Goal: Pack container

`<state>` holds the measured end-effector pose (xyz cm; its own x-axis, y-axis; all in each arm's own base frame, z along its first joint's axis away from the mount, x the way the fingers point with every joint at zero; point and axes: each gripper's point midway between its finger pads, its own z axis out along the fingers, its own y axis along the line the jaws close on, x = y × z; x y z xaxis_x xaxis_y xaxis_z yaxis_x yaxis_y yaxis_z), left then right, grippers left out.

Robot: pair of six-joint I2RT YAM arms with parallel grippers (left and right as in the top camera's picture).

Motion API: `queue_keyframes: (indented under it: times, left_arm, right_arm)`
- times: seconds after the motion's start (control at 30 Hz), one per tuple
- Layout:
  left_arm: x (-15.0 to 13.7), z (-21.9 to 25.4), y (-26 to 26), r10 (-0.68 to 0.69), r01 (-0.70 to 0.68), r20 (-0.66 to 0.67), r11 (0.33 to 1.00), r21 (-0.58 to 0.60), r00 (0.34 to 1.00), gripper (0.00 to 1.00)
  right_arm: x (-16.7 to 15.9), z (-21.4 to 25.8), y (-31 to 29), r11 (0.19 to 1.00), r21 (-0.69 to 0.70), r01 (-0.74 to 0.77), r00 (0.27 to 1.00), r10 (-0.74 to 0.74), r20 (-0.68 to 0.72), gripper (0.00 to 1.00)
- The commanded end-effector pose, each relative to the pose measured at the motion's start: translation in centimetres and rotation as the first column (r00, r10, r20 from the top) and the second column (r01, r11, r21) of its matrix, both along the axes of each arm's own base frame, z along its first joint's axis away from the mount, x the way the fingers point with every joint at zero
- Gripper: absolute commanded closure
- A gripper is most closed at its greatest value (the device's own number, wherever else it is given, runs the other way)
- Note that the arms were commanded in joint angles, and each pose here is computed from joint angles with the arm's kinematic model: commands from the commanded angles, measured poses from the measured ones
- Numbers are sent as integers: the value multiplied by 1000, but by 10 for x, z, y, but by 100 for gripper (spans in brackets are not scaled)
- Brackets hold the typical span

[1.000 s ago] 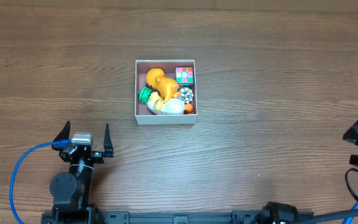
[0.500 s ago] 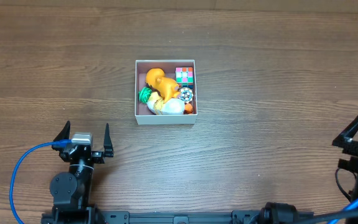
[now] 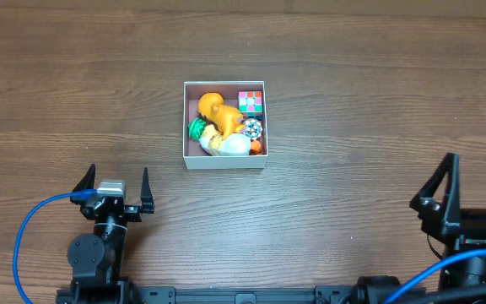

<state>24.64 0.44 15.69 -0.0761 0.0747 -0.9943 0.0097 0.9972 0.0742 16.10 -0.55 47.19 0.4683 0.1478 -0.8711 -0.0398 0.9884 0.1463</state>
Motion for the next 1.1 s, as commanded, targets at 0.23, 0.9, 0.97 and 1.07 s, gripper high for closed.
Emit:
queue_keyframes:
  times: [0.23, 0.9, 0.97, 1.07]
  left_arm:
    - [0, 0, 3, 15, -15, 5, 1000, -8, 1000, 0]
    - [0, 0, 3, 15, -15, 5, 1000, -8, 1000, 0]
    - [0, 0, 3, 15, -15, 5, 1000, -8, 1000, 0]
    - [0, 0, 3, 15, -15, 5, 1000, -8, 1000, 0]
  right_arm:
    - [-10, -36, 12, 997, -63, -45, 999, 47, 26, 0]
    - [51, -163, 15, 997, -67, -40, 985, 28, -170, 0]
    - [59, -182, 16, 997, -70, -43, 977, 27, -209, 0]
    - [66, -203, 15, 997, -71, -41, 967, 21, -253, 0]
